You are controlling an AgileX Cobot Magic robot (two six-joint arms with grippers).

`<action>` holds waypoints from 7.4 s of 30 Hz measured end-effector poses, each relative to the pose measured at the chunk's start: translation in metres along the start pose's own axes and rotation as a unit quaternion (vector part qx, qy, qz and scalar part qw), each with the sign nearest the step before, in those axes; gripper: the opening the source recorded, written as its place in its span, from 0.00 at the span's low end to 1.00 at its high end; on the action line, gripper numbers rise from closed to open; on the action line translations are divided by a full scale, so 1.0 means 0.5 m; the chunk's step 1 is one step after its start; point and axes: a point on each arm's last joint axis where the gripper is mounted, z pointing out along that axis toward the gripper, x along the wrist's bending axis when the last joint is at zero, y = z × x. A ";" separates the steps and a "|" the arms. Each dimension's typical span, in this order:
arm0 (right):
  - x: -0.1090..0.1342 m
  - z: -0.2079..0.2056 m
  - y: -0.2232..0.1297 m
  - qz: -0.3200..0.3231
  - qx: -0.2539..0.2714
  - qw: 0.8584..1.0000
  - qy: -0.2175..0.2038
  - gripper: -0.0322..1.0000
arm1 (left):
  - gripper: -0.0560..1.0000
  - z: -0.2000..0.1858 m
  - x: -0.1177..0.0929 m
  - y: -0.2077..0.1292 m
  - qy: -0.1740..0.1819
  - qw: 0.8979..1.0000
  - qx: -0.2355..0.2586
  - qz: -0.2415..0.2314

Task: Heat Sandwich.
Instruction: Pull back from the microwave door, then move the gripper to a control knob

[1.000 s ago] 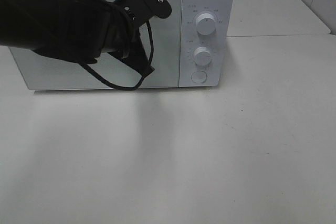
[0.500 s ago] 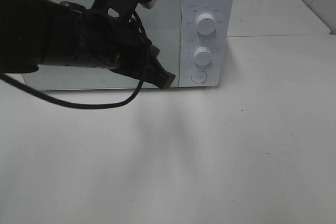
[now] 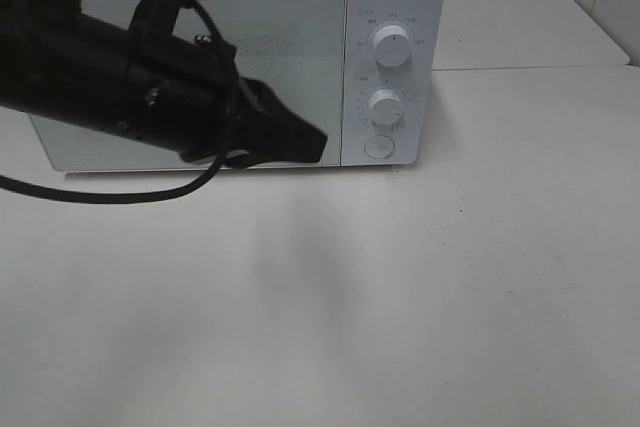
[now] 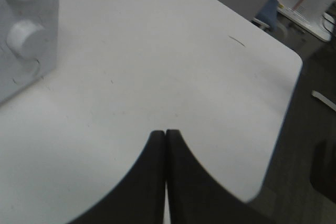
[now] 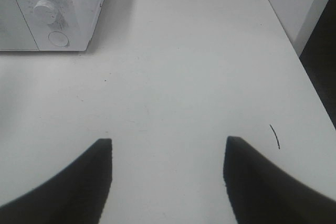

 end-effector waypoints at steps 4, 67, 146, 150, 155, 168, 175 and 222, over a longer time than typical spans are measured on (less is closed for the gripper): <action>0.000 0.000 0.000 0.000 0.000 1.000 0.000 0.62 | 0.05 -0.034 0.023 -0.019 0.007 0.998 0.065 -0.021; 0.000 0.000 0.000 0.000 0.000 1.000 0.000 0.62 | 0.59 -0.525 -0.190 -0.322 0.491 0.844 -0.136 -0.169; 0.000 0.000 0.001 0.000 -0.002 1.000 0.000 0.62 | 0.59 -0.514 -0.207 -0.366 0.480 0.852 -0.168 -0.123; 0.000 -0.006 0.016 0.000 -0.035 0.999 0.001 0.62 | 0.59 -0.514 -0.207 -0.366 0.480 0.852 -0.168 -0.123; 0.002 -0.007 0.050 0.000 -0.113 0.994 0.004 0.62 | 0.59 -0.514 -0.207 -0.366 0.480 0.852 -0.168 -0.123; 0.008 0.086 0.106 -0.004 -0.117 0.993 0.010 0.62 | 0.59 -0.514 -0.207 -0.366 0.480 0.852 -0.168 -0.123; 0.013 0.138 0.148 -0.005 -0.153 0.988 0.015 0.62 | 0.59 -0.514 -0.207 -0.366 0.480 0.852 -0.168 -0.123; 0.257 0.461 0.072 -0.048 -0.066 0.968 0.237 0.61 | 0.59 -0.514 -0.207 -0.366 0.480 0.852 -0.168 -0.123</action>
